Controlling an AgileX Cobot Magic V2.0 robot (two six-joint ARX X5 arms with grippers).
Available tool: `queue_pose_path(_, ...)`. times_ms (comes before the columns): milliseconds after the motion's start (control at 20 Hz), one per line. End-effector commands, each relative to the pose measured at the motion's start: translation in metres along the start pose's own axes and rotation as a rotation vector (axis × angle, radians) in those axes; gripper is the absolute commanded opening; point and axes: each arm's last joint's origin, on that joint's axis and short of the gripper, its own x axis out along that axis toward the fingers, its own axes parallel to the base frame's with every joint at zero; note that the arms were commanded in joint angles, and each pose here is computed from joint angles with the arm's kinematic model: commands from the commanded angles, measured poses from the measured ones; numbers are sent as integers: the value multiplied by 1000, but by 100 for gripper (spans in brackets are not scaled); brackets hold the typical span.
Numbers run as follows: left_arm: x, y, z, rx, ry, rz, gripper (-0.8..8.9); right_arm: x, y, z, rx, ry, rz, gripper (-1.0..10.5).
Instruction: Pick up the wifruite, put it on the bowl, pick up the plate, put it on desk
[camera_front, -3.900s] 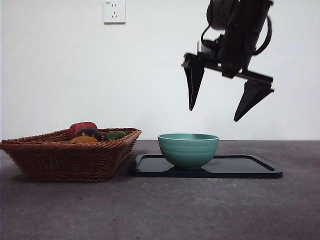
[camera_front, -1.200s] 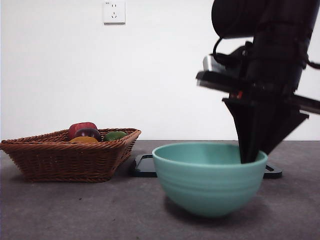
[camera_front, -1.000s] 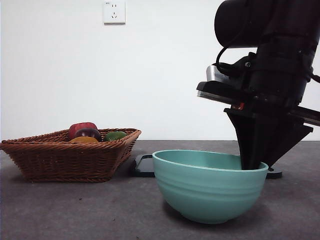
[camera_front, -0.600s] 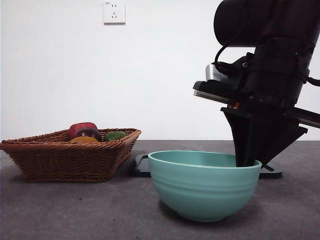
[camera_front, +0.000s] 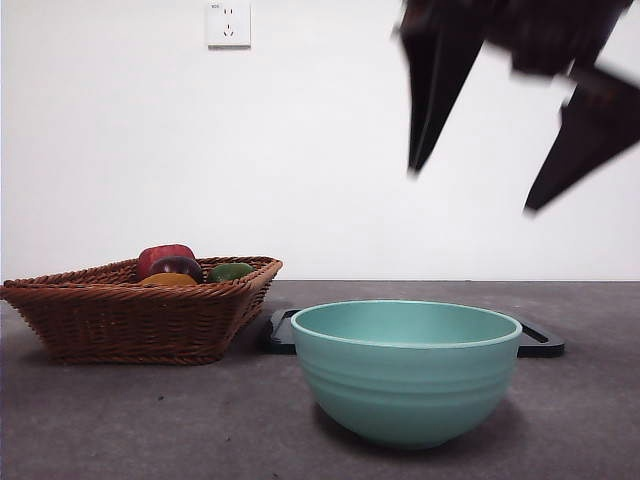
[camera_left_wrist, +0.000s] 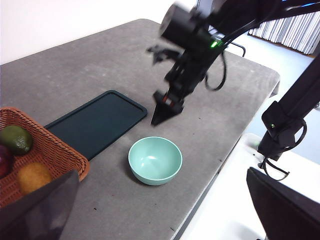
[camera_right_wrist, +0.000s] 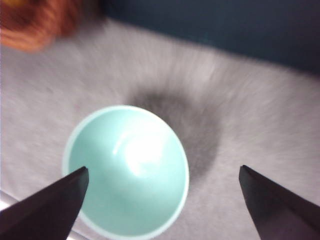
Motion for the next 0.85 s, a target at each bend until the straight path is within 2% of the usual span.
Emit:
queue_pose_path(50, -1, 0, 4, 20, -20, -5, 562, -38, 5, -2, -29, -102, 0, 501)
queue_pose_path(200, -1, 0, 4, 20, -20, -5, 562, -99, 5, -15, -47, -261, 5, 546)
queue_pose_path(400, -1, 0, 4, 20, -20, -5, 562, -165, -1, -45, -92, -437, 81, 550)
queue_pose_path(550, -1, 0, 4, 20, -20, -5, 562, -191, -12, -75, -115, -468, 66, 566)
queue_pose_path(850, -1, 0, 6, 31, -44, -3, 562, -219, -36, -131, -227, -513, 56, 566)
